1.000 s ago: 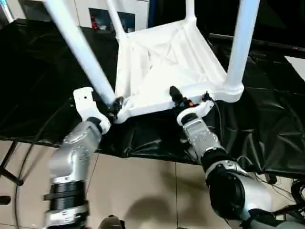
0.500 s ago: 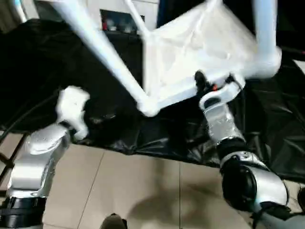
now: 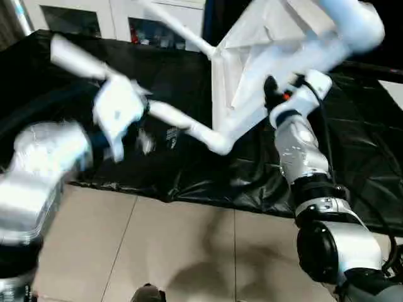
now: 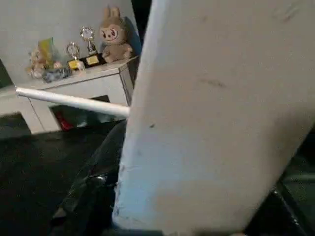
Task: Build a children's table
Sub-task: Flip table
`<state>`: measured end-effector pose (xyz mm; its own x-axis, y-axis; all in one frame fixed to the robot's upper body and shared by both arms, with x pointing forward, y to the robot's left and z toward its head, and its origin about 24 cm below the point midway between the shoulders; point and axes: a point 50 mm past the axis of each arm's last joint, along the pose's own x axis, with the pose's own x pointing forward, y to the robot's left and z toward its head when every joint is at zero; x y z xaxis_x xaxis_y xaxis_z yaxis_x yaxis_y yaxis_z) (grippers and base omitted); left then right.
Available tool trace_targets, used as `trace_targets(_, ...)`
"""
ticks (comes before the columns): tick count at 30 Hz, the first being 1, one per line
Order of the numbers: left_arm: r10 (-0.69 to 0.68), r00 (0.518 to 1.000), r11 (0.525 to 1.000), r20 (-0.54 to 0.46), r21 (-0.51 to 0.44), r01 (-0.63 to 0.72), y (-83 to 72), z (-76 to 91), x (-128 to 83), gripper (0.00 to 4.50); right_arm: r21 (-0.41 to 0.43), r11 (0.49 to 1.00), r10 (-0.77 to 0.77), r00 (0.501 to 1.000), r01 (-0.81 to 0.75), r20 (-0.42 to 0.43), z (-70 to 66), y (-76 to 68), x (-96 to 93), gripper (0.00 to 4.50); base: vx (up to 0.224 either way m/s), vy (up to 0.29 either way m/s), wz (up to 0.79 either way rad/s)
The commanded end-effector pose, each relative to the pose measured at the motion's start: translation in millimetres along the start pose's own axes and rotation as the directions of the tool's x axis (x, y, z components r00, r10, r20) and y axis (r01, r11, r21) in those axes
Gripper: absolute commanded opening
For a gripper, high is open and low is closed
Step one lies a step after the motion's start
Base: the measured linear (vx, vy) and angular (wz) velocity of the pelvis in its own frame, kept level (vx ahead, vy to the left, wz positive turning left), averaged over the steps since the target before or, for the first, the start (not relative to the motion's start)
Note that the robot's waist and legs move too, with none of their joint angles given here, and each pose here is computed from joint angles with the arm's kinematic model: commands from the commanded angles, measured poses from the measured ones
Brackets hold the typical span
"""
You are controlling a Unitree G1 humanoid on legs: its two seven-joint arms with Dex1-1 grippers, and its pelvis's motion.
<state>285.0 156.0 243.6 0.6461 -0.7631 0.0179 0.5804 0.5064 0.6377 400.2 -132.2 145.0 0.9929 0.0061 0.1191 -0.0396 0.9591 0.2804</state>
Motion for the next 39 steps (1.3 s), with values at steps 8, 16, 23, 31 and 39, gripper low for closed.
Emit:
trace_targets(8, 0.159, 0.983, 0.906, 0.094, 0.382, -0.183, 41.0, 42.6, 14.8, 3.82, -0.294, 0.955, -0.034, 0.999, 0.030, -0.009, 4.2, 8.7, 4.5, 1.97, 0.000, 0.000, 0.00)
trace_targets(16, 0.268, 0.961, 0.766, 0.072, 0.589, -0.258, 60.6, 36.1, 22.1, 3.82, -0.366, 0.930, 0.008, 0.998, -0.031, -0.065, -5.2, 23.2, 5.2, 1.96, 0.000, 0.000, 0.00)
trace_targets(23, 0.407, 0.912, 0.644, 0.058, 0.690, -0.331, 89.3, 29.2, 21.1, 3.82, -0.391, 0.918, 0.020, 0.993, -0.064, -0.117, -15.8, 22.5, 2.5, 2.64, 0.000, 0.000, 0.00)
trace_targets(31, 0.450, 0.893, 0.597, 0.005, 0.742, -0.305, 102.0, 8.3, 26.3, 3.82, -0.385, 0.920, 0.022, 0.992, -0.069, -0.125, -17.7, 22.0, 2.4, 3.05, 0.000, 0.000, 0.00)
trace_targets(39, 0.540, 0.841, 0.560, -0.027, 0.758, -0.335, 117.4, -4.8, 23.2, 3.82, -0.377, 0.922, 0.044, 0.991, -0.089, -0.125, -18.4, 24.0, 2.4, 3.05, 0.000, 0.000, 0.00)
